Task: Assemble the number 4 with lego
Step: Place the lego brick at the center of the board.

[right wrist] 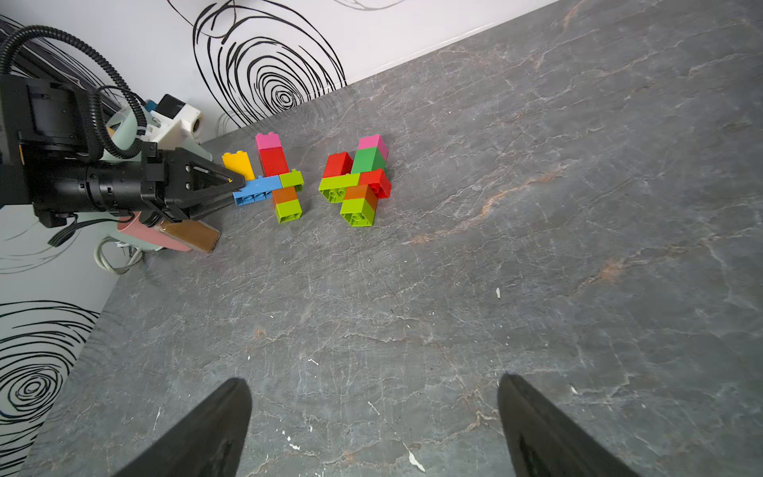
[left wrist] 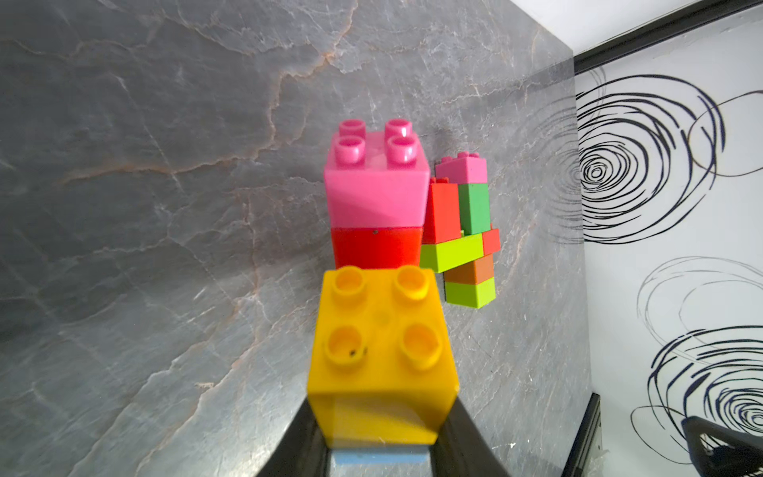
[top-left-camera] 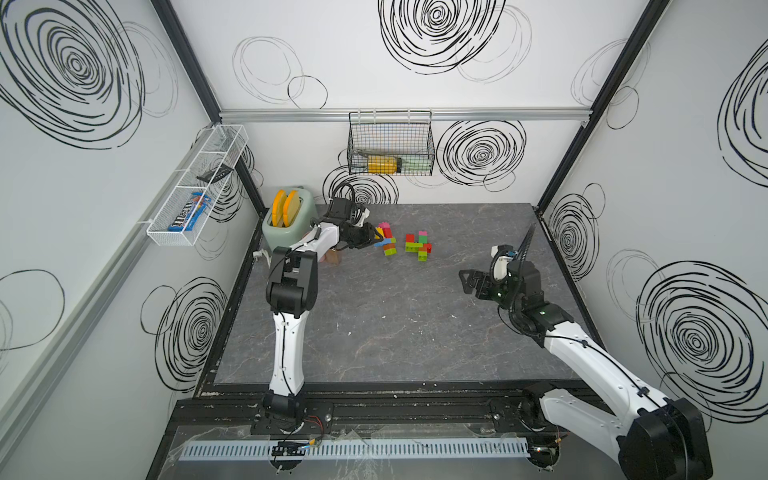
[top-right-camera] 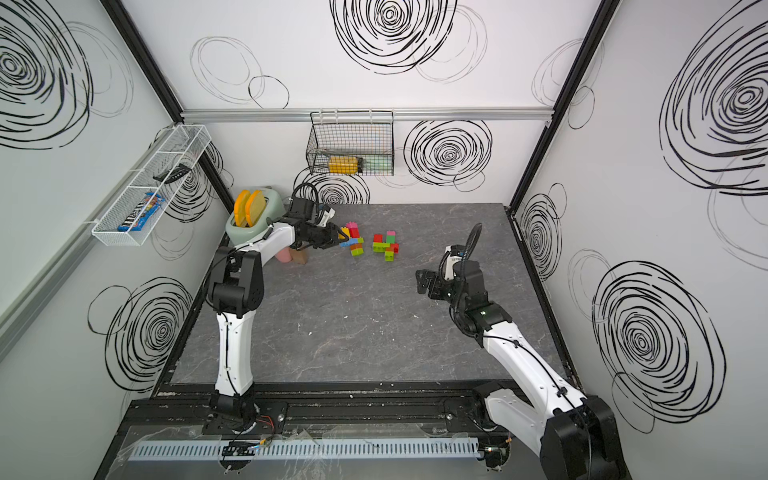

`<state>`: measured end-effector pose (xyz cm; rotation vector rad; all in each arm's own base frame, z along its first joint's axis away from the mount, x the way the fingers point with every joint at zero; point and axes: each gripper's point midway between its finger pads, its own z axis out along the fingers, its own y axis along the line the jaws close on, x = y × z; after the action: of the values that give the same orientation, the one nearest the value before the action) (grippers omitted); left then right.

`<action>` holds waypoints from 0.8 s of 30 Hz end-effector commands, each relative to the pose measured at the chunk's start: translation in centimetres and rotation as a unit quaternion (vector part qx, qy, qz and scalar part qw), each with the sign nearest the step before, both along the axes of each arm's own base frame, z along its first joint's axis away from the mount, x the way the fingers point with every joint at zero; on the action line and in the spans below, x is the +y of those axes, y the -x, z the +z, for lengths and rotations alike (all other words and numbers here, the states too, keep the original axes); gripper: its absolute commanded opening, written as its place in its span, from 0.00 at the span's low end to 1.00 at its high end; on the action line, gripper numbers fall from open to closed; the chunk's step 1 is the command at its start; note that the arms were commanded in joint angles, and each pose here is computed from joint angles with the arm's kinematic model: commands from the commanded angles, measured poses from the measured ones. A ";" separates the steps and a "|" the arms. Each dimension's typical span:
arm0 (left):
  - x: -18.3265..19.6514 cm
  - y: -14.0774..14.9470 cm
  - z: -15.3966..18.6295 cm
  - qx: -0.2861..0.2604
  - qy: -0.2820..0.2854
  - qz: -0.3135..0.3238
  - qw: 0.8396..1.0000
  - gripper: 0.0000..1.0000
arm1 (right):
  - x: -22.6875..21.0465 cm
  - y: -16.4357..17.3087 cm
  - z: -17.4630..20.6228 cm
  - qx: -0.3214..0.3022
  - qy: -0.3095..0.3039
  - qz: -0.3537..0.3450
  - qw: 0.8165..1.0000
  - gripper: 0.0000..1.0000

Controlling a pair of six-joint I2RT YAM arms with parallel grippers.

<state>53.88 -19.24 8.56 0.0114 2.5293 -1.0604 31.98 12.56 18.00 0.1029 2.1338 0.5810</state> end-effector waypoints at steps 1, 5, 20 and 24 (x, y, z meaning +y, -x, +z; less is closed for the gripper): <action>0.2 0.0 -2.1 0.031 0.016 0.003 0.999 0.17 | 0.0 -0.2 0.3 0.002 -0.005 -0.002 1.000 0.98; 0.3 -0.3 -1.9 0.033 0.039 0.013 0.999 0.18 | 0.1 -0.2 0.2 0.005 -0.005 0.000 1.000 0.97; -0.6 4.1 2.8 -0.013 0.077 0.049 0.996 0.08 | 0.1 0.4 -0.8 0.016 -0.001 0.006 1.000 0.97; -0.9 7.7 2.9 -0.015 0.091 0.043 0.995 0.09 | 0.0 0.9 -1.0 0.016 -0.004 0.007 1.000 0.97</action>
<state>46.63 -19.44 8.63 -0.1831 2.4833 -1.2098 31.71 12.75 17.37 0.0953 2.1560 0.5920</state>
